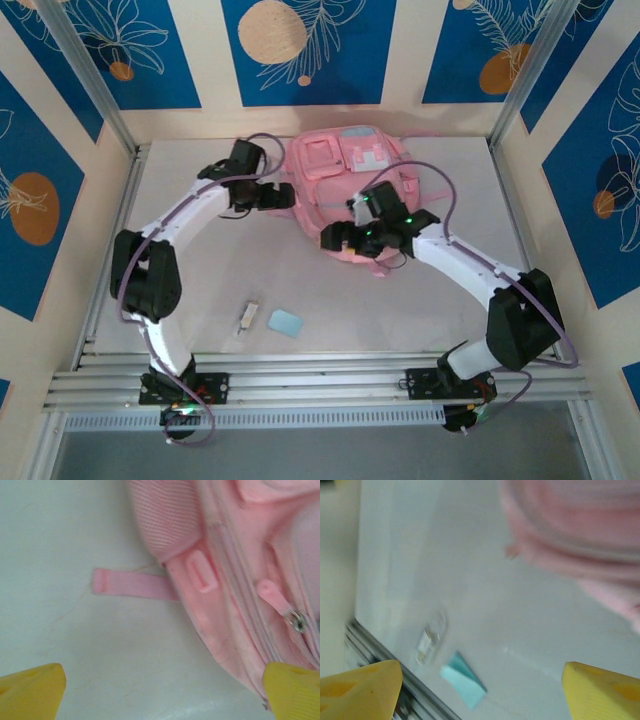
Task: Pack the student bag
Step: Pick up the loose stationery from the bottom-center of the table.
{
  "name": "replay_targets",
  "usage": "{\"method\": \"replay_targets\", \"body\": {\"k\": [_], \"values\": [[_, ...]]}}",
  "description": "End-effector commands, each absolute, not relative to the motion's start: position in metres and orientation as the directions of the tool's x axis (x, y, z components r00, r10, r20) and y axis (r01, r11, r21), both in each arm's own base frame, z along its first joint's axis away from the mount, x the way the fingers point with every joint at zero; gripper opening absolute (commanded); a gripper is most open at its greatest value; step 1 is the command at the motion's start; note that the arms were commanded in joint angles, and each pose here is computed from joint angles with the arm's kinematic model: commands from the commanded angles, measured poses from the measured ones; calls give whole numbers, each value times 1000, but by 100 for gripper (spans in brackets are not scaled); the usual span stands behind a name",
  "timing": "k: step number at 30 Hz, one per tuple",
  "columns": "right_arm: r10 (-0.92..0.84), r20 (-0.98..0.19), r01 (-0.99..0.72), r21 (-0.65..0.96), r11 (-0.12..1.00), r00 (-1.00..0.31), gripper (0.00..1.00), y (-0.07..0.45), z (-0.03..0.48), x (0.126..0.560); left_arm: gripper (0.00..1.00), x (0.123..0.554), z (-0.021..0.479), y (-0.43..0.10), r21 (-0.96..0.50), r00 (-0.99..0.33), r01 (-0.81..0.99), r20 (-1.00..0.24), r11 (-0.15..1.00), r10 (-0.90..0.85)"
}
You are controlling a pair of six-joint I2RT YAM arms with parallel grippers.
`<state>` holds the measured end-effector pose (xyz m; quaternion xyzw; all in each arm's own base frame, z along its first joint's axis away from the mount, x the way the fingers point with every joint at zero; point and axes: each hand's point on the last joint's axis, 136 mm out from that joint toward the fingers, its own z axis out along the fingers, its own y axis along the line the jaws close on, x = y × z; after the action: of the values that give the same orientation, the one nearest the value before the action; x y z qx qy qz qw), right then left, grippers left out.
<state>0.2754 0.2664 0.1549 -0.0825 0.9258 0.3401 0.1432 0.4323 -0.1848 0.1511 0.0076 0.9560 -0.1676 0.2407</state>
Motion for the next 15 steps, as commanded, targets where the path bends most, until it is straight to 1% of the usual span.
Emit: {"method": "replay_targets", "body": {"k": [1,4,8,15], "values": [[-340,-329,-466,486,739,-881,86,285,133,236,100,438,155,-162,-465,-884,-32,-400,885,-242],[-469,-323,-569,434,698,-822,88,309,117,215,100,439,154,-147,-510,-877,-81,-372,856,-305],[-616,-332,-700,342,627,-714,88,337,96,192,100,436,153,-128,-496,-862,-112,-382,861,-332],[-776,-323,-840,190,508,-542,87,372,60,163,100,429,149,-116,-507,-862,-126,-370,853,-347]]}}
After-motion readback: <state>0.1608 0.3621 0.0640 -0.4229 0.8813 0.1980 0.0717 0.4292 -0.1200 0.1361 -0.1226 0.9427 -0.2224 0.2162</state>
